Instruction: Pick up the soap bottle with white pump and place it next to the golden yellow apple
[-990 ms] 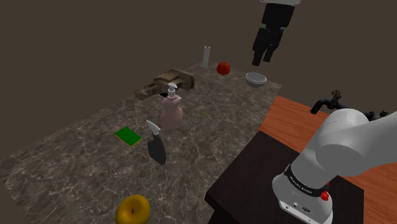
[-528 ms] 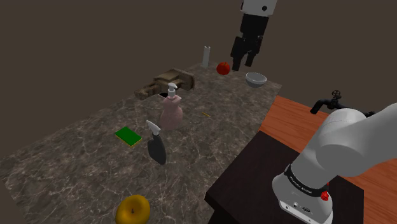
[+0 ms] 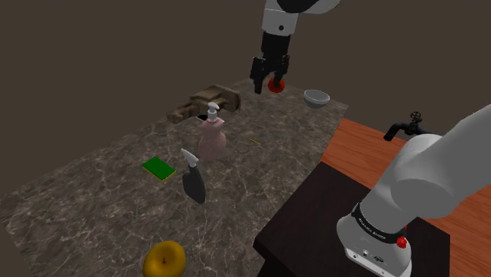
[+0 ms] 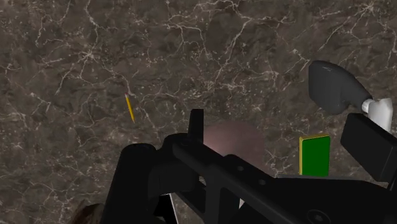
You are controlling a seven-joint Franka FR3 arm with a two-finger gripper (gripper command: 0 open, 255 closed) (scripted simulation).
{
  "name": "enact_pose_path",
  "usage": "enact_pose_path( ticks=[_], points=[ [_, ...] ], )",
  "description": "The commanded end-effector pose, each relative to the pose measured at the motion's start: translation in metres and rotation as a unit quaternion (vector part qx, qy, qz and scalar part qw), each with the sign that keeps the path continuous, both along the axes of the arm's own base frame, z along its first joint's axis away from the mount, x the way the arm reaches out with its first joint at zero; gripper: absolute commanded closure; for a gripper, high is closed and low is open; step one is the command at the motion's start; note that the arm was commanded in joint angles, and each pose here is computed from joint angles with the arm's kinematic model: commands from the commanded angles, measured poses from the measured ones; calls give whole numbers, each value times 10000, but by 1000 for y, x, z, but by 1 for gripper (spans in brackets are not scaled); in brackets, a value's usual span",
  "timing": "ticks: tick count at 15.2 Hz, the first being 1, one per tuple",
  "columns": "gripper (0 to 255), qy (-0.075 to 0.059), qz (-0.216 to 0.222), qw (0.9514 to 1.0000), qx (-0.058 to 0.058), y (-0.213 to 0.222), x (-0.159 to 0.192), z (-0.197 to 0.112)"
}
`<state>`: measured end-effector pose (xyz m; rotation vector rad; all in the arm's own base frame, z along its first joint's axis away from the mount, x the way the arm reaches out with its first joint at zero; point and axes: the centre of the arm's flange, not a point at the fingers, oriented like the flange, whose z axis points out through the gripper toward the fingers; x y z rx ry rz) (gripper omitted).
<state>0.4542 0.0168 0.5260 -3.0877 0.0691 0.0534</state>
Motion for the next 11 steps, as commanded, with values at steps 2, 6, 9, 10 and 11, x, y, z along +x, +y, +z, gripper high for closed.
enact_pose_path(
  ticks=[2, 6, 9, 10, 11],
  points=[
    [0, -17, -52, 10000, -43, 8, 32, -20],
    [0, -35, -117, 9999, -101, 18, 77, -45],
    [0, -48, -166, 9997, -146, 25, 111, -64],
    [0, -52, -182, 9997, -160, 27, 122, -70],
    [0, -57, -198, 9996, -175, 29, 134, -76]
  ],
)
